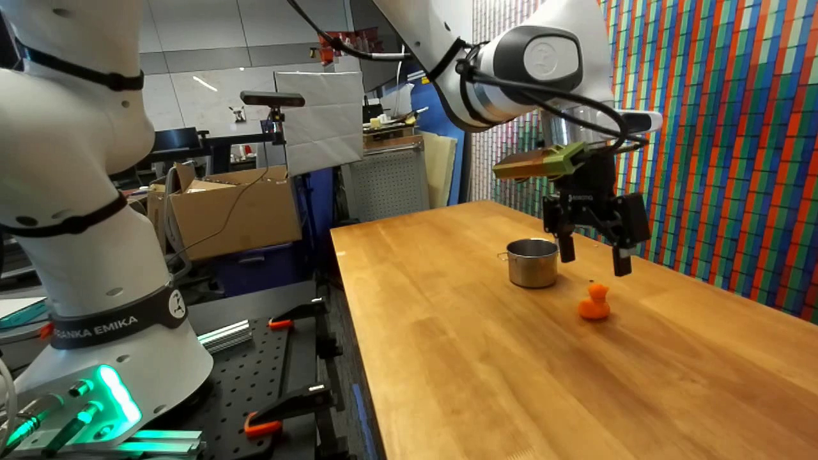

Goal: Put the orange object into the silver pot.

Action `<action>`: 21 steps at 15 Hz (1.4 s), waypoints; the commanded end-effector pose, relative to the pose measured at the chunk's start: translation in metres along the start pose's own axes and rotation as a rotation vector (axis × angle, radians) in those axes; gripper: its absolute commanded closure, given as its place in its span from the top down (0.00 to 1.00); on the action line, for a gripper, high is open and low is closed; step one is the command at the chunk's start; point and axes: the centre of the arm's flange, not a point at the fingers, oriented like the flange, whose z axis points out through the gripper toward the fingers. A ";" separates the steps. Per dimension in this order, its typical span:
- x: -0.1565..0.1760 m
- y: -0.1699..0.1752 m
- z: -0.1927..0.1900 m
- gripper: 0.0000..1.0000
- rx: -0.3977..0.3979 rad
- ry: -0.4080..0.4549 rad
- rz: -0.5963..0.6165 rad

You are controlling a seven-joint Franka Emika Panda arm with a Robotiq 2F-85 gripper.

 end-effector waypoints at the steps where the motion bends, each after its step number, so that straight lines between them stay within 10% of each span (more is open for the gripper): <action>1: 0.024 -0.004 0.028 1.00 0.006 0.006 0.051; 9: 0.042 -0.041 0.077 1.00 0.038 -0.004 0.111; 10: 0.043 -0.044 0.081 0.75 0.039 -0.003 0.110; 18: 0.051 -0.037 0.091 0.18 0.020 0.028 0.112; 21: 0.051 -0.039 0.079 0.17 0.042 0.022 0.108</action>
